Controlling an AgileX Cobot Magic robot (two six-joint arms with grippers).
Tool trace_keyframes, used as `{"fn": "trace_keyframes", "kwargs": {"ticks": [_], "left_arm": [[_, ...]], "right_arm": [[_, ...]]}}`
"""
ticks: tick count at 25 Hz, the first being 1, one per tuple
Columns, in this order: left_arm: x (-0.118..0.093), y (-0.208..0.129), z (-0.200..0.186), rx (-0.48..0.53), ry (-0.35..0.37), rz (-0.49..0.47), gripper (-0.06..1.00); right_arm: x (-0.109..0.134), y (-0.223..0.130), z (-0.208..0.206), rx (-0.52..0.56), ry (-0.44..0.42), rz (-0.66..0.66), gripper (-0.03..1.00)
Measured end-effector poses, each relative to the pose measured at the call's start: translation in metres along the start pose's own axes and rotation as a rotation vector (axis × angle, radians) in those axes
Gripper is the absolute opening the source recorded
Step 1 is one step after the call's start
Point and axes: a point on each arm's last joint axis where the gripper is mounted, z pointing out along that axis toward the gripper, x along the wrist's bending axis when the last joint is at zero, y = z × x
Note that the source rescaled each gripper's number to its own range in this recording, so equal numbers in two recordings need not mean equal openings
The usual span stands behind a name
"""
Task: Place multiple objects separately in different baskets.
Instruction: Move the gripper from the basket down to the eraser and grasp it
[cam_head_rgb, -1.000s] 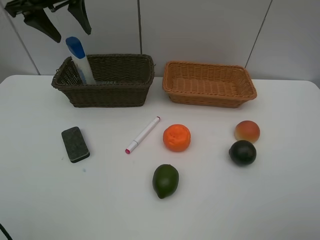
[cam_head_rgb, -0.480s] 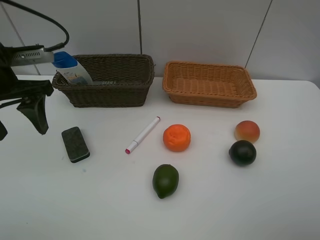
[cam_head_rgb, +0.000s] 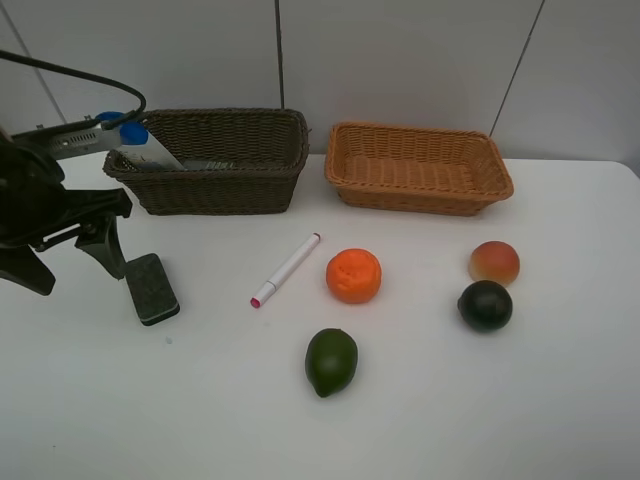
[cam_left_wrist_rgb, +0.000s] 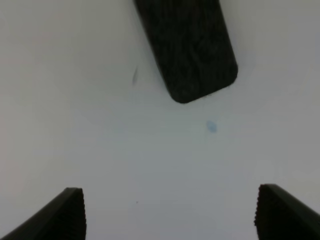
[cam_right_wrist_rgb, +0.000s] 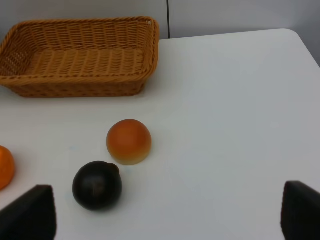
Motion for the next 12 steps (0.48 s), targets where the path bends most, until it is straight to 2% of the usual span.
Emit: {"fn": "trace_keyframes", "kwargs": {"ticks": [5, 12], "left_arm": [[-0.004, 0.017, 0.035, 0.018, -0.026, -0.059, 0.82], [-0.007, 0.038, 0.081, -0.025, -0.068, -0.167, 0.82]], "right_arm": [[0.000, 0.000, 0.000, 0.000, 0.000, 0.000, 0.99], [0.000, 0.000, 0.000, 0.000, 0.000, 0.000, 0.99]]}}
